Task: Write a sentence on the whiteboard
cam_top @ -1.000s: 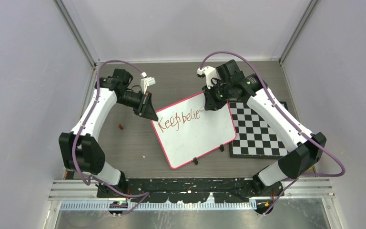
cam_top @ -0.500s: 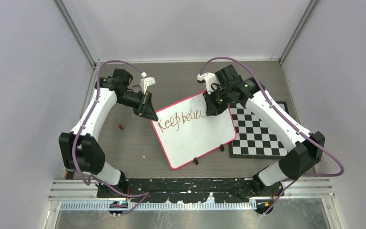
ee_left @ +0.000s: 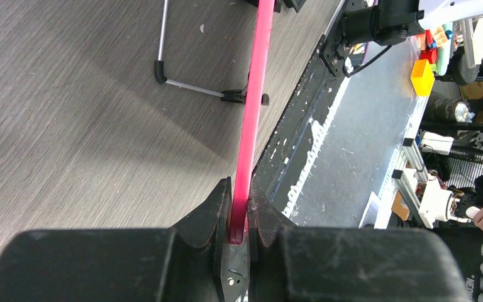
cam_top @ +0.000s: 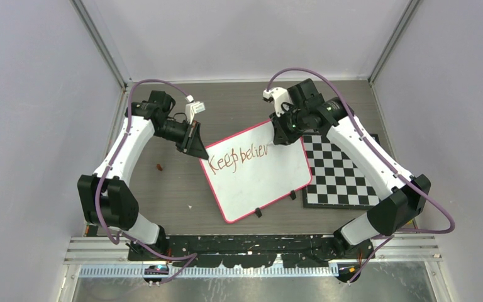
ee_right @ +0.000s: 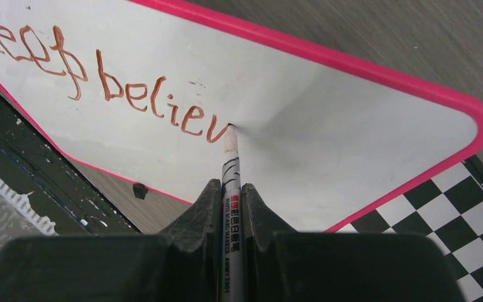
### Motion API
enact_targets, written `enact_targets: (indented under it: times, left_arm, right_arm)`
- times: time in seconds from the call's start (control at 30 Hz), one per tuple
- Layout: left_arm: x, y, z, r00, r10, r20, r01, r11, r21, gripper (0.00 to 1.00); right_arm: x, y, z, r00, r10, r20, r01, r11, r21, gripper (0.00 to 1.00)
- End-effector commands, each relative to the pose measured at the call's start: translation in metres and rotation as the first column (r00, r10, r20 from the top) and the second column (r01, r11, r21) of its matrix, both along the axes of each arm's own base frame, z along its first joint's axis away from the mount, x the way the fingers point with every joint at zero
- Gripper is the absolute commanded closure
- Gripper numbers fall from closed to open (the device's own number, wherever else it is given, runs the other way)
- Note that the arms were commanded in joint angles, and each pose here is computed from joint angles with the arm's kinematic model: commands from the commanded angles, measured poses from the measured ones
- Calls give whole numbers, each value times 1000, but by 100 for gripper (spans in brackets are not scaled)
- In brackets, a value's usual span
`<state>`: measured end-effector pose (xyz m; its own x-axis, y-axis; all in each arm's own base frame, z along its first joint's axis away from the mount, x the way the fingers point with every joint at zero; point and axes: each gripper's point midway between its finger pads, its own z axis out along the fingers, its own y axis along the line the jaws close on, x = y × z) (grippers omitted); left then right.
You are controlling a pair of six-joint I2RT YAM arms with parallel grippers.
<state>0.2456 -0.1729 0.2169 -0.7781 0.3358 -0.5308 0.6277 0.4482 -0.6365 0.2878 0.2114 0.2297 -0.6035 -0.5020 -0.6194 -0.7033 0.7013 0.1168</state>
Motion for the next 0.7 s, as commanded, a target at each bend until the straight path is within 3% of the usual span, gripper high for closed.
enact_targets:
  times: [0.0,0.33,0.67]
  left_arm:
    - [-1,2,5,1000,13,28,-13,1000,9,100]
    - [-1,2,4,1000,14,20,-15,1000,10,100]
    - [0,2,5,1000,13,25,-13,1000,13,100]
  right_arm:
    - [23,2,24,995,-21,101,19,1000,25,100]
    - [-7,-4,30,997,6,74,-10,998,59,100]
    - [-8,-6,13,999,7,43,-8,999,33,100]
